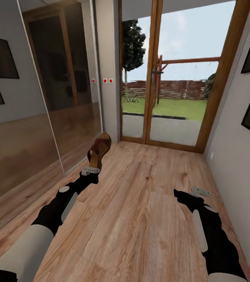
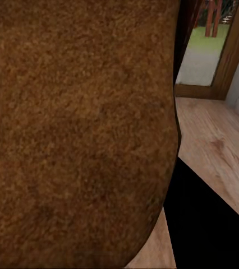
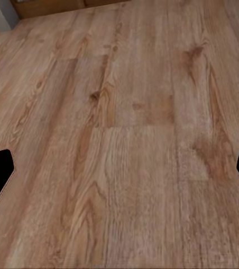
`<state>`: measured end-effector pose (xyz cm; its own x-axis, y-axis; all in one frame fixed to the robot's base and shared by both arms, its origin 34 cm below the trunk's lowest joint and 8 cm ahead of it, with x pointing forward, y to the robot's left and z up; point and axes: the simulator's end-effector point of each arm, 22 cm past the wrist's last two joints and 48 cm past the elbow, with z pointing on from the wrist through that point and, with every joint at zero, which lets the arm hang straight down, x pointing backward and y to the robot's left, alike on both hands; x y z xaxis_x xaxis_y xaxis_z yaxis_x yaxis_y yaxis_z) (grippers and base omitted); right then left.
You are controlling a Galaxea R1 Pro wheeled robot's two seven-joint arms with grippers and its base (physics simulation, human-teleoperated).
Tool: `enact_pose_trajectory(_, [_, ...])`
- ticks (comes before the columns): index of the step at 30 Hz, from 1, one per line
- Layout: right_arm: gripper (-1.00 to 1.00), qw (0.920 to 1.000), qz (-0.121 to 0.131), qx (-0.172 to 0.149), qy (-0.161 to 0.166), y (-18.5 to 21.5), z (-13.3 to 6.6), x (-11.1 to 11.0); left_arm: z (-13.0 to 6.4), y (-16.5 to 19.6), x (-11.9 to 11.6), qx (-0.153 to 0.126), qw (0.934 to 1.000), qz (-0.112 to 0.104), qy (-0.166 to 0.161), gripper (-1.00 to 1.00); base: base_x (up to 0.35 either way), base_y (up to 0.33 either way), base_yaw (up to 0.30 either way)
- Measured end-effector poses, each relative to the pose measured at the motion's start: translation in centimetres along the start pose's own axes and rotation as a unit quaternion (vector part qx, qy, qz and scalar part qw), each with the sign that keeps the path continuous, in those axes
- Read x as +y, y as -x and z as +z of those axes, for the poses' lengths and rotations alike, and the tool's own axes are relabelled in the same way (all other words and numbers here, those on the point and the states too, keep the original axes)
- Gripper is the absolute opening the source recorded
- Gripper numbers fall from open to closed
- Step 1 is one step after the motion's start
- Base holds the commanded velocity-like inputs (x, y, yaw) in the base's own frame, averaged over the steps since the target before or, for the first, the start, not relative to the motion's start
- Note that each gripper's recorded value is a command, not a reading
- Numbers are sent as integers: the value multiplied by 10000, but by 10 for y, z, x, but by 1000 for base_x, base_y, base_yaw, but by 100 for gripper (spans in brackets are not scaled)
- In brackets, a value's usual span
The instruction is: Pick up the two gym shoes and the two sandals from the corridor floor and place them onto the hallstand (shoe rack) in the corridor, making sure they are on the rack and not on the floor. Arrange them so the two gym shoes are next to each other and the two sandals are next to each other.
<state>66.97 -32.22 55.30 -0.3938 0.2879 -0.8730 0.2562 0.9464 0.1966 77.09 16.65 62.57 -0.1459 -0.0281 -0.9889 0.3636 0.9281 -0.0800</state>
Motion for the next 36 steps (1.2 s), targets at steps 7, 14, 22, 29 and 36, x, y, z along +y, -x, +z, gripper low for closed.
enact_pose_trajectory(7, [100,10000,0,3,0,0,0,0,0,0,0,0,10000,0,0,-100,348,-192,288])
enact_pose_trajectory(14, [100,10000,-1,2,0,0,0,0,0,0,0,-1,10000,0,0,-100,348,-192,290])
enact_pose_trajectory(22, [100,10000,0,1,0,0,0,0,0,0,0,-1,10000,0,0,-100,346,-192,290])
enact_pose_trajectory(29, [100,10000,-1,4,-1,0,0,0,-1,-1,0,-16,10000,1,-1,-100,282,-170,290])
enact_pose_trajectory(36, [100,10000,-2,5,-2,0,0,0,-17,-18,-3,-396,9992,103,24,-100,75,-41,289])
